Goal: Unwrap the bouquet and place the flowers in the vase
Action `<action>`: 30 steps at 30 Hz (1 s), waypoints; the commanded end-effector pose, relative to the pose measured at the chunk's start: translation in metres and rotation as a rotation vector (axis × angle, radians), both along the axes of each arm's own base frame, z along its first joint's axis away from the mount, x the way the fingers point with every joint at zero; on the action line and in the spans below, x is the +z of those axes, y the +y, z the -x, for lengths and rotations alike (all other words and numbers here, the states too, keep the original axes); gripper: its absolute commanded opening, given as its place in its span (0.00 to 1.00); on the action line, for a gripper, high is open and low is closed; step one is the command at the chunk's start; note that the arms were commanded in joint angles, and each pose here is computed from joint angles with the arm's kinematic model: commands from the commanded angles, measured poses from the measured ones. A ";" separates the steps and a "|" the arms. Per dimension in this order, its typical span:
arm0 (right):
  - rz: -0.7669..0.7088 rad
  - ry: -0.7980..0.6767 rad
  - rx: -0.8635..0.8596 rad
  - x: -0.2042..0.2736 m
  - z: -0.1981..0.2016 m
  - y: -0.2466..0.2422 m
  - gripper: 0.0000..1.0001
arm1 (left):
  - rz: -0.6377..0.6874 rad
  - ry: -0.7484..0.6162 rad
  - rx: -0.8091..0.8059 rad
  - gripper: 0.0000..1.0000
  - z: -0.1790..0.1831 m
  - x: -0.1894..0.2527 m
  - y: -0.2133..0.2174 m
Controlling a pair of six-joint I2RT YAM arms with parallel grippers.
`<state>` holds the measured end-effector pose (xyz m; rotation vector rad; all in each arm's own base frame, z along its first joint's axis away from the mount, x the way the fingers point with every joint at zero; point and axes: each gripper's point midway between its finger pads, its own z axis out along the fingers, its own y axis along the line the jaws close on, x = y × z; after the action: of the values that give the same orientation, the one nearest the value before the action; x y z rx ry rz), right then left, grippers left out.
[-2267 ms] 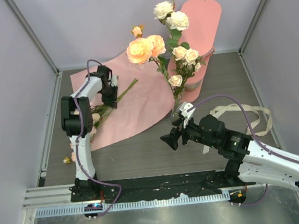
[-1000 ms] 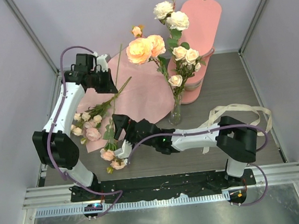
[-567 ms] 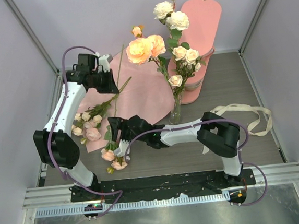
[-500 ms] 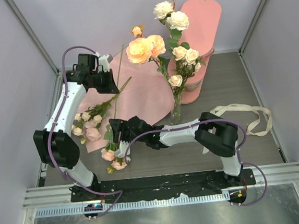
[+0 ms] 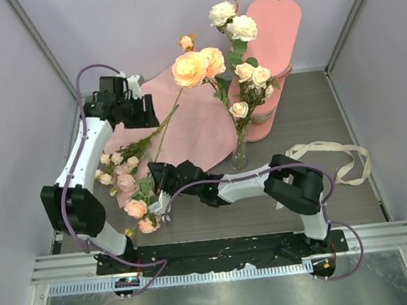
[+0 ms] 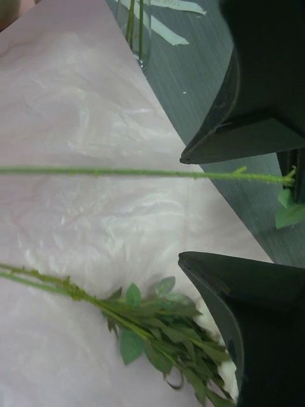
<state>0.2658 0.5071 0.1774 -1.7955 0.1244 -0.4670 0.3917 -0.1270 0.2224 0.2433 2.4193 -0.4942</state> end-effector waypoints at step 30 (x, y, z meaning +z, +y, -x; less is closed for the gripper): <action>-1.441 1.498 -0.488 0.328 0.033 -0.273 0.01 | 0.012 -0.417 0.391 0.70 -0.006 0.091 0.097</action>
<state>0.2366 0.2754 0.5110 -0.3446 1.3567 0.8035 0.3909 -0.0252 0.2994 -0.1365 2.0414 -0.2100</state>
